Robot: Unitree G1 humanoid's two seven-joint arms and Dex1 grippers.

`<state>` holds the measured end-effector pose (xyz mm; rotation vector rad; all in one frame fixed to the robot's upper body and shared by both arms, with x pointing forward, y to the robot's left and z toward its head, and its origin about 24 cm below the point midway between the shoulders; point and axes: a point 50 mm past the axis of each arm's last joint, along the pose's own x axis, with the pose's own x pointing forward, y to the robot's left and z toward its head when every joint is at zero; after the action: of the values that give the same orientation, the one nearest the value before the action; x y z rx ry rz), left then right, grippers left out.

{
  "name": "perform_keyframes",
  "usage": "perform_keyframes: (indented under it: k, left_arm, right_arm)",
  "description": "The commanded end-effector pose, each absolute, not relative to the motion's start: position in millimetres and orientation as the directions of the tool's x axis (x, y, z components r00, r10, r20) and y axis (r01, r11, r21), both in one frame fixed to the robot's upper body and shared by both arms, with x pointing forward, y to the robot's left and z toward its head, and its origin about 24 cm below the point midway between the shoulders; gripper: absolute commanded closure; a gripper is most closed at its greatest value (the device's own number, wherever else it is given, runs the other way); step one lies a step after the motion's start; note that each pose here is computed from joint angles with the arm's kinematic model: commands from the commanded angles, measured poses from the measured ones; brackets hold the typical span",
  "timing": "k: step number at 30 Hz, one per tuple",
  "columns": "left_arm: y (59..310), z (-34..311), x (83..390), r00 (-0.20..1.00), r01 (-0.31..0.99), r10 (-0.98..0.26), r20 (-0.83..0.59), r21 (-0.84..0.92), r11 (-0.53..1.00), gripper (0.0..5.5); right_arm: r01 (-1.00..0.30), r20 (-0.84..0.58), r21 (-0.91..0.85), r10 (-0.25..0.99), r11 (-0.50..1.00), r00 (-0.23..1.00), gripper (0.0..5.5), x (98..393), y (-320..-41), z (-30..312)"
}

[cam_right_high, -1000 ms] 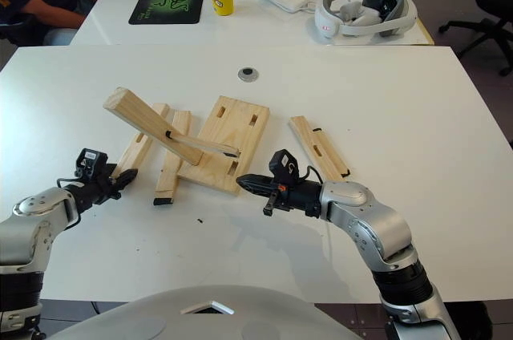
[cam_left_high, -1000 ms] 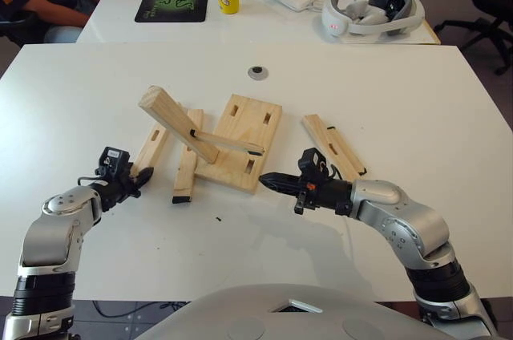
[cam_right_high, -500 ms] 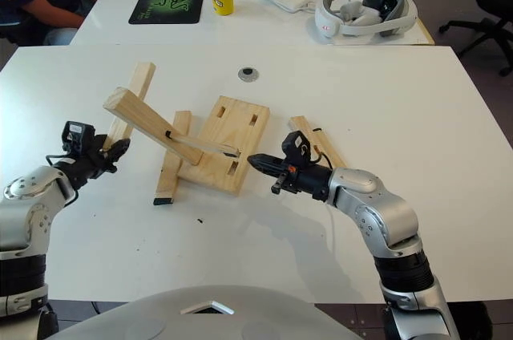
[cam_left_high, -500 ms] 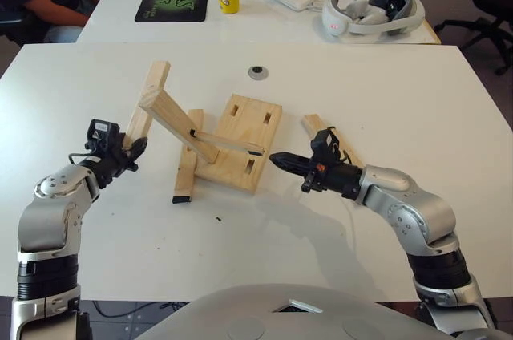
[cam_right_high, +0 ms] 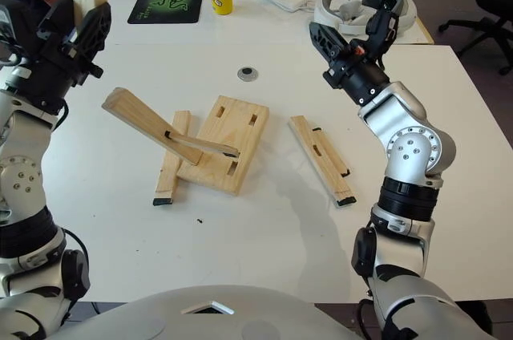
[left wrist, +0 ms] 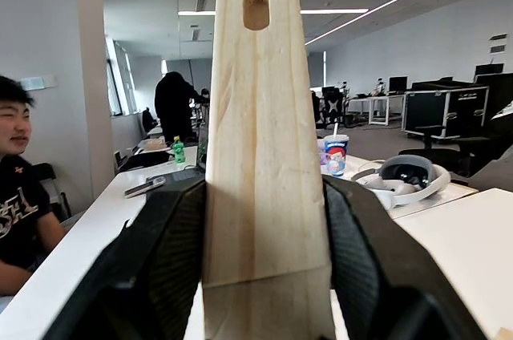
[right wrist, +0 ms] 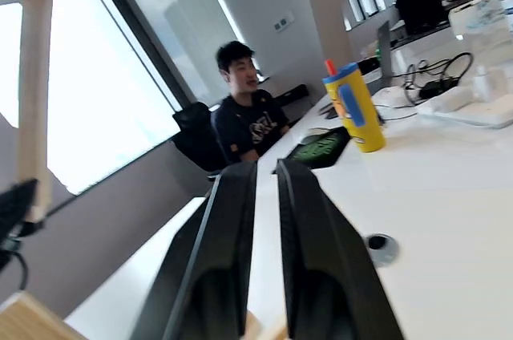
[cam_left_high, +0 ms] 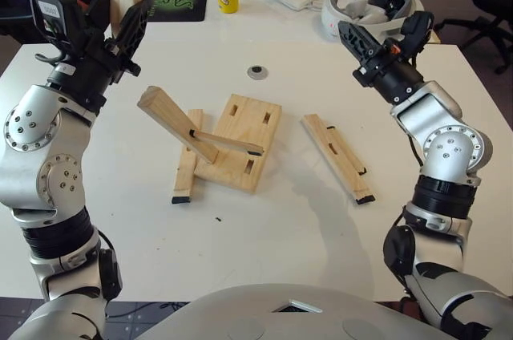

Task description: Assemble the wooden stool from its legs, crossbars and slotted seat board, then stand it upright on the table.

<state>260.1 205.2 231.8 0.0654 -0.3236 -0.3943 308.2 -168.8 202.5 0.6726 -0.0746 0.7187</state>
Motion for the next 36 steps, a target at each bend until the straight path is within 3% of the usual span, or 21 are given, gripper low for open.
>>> perform_keyframes:
  k: [1, 5, 10, 15, 19, 25, 32, 36]
  left_arm:
    - [165.9, 263.1, 242.7, 0.716, 0.562, -0.594, 0.367, 0.202, 0.802, 3.42]
    - [154.4, 269.1, 232.7, 0.618, 0.717, -0.684, 0.388, 0.080, 0.693, 3.42]
    - [145.0, 270.3, 219.4, 0.487, 0.870, -0.782, 0.390, -0.139, 0.472, 3.42]
    - [149.1, 264.6, 209.5, 0.415, 0.892, -0.819, 0.396, -0.354, 0.280, 3.42]
    - [153.3, 263.5, 207.1, 0.402, 0.882, -0.833, 0.380, -0.405, 0.240, 3.42]
    - [141.8, 260.0, 199.4, 0.327, 0.909, -0.892, 0.313, -0.364, 0.206, 3.42]
    - [137.3, 257.0, 196.6, 0.293, 0.923, -0.917, 0.270, -0.329, 0.198, 3.42]
    - [137.5, 255.3, 197.4, 0.296, 0.923, -0.918, 0.264, -0.326, 0.204, 3.42]
  right_arm:
    - [-0.826, 0.556, 0.536, 0.665, 0.172, 0.499, 4.36, 282.3, -130.1, 278.6]
    - [-0.850, 0.589, 0.525, 0.704, 0.039, 0.397, 3.75, 272.4, -120.8, 287.4]
    - [-0.852, 0.592, 0.524, 0.728, -0.022, 0.345, 2.88, 265.2, -124.8, 283.1]
    - [-0.880, 0.639, 0.460, 0.733, -0.120, 0.234, 2.07, 252.5, -133.4, 288.4]
    - [-0.882, 0.685, 0.424, 0.710, -0.206, 0.163, 1.37, 245.2, -138.9, 294.9]
    - [-0.849, 0.653, 0.493, 0.726, -0.189, 0.217, 0.41, 252.3, -130.0, 290.0]
    - [-0.835, 0.638, 0.517, 0.735, -0.186, 0.231, 0.38, 254.5, -124.9, 288.0]
    - [-0.841, 0.643, 0.501, 0.738, -0.204, 0.204, 1.08, 252.5, -124.3, 288.6]
